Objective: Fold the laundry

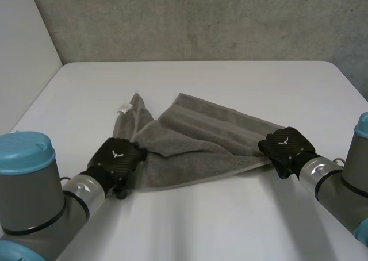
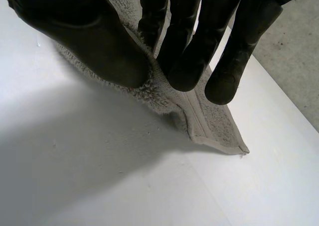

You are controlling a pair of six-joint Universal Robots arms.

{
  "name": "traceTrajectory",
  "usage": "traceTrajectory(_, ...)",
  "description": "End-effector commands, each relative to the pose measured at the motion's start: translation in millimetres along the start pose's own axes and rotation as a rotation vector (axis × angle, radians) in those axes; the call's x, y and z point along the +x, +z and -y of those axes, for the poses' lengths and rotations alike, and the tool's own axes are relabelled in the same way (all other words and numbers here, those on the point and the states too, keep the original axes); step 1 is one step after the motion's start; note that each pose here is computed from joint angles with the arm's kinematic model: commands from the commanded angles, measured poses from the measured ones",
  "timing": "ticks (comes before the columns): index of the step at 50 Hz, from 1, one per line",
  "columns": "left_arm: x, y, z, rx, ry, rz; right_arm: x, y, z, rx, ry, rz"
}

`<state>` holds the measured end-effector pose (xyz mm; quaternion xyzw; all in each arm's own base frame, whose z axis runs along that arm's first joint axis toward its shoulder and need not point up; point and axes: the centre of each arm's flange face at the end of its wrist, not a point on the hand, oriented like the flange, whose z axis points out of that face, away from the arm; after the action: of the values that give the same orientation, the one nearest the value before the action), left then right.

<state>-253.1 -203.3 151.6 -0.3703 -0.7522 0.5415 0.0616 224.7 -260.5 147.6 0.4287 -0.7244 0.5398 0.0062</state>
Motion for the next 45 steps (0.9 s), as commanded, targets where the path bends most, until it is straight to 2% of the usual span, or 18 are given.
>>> traceTrajectory(1, 7, 4, -18, -0.062, -0.002, -0.028, -1, 0, -1, -0.002, 0.001, 0.002)
traceTrajectory(18, 3, 34, -23, -0.032, 0.005, -0.001, -1, -1, -1, -0.004, 0.001, 0.002)
traceTrajectory(45, 5, 39, -26, -0.037, -0.003, -0.008, -1, -1, -1, -0.004, 0.000, 0.005)
